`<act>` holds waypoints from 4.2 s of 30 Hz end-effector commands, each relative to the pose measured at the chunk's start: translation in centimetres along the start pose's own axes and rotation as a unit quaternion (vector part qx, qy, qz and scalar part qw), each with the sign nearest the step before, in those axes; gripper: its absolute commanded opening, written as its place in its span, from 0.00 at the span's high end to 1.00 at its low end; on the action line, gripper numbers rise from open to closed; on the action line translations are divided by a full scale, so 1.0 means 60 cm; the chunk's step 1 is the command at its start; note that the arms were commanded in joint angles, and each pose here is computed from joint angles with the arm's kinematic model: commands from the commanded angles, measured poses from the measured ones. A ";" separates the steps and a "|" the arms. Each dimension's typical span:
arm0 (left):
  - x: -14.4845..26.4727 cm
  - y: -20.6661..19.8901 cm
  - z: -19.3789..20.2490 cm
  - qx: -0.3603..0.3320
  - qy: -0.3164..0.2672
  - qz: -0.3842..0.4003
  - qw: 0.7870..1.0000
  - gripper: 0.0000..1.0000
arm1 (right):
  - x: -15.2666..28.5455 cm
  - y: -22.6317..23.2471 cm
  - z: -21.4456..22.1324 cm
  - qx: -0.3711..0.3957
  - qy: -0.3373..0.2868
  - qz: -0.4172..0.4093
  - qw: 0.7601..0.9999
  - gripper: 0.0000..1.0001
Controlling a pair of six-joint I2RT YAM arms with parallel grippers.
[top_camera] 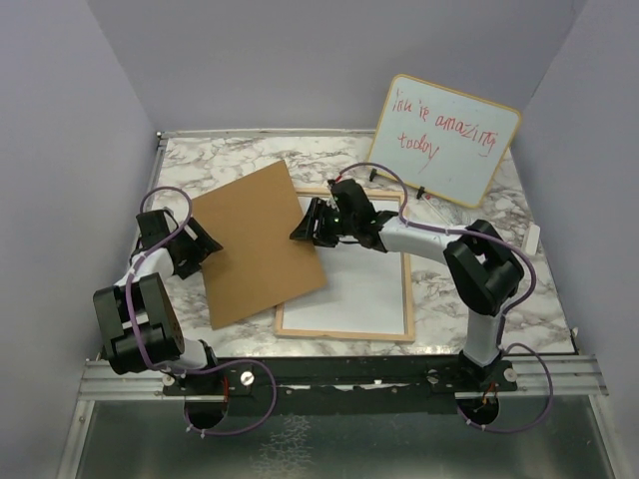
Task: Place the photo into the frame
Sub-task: Pick up the photo frame item at the center of the board, then turn over the photo frame item on the photo frame.
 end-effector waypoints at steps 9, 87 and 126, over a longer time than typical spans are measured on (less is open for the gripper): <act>0.004 0.000 0.054 0.015 0.076 0.002 0.997 0.18 | 0.057 0.126 -0.024 0.104 0.019 -0.214 0.971 0.57; 0.181 -0.715 0.190 -0.081 0.086 0.338 0.934 0.02 | 0.489 0.079 -0.156 0.186 -0.134 0.231 0.945 0.99; 0.188 -0.615 0.236 -0.171 0.076 0.193 0.963 0.01 | 0.454 0.149 -0.001 0.310 -0.018 -0.057 0.949 0.50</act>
Point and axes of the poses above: each gripper's point midway between its finger pads, its own x axis back along the fingers, its own y axis along the line the jaws close on, z = x × y, the point moved 4 cm from there along x, back along the fingers, and after that the axes turned 5 degrees about x, right-handed, at the moved point
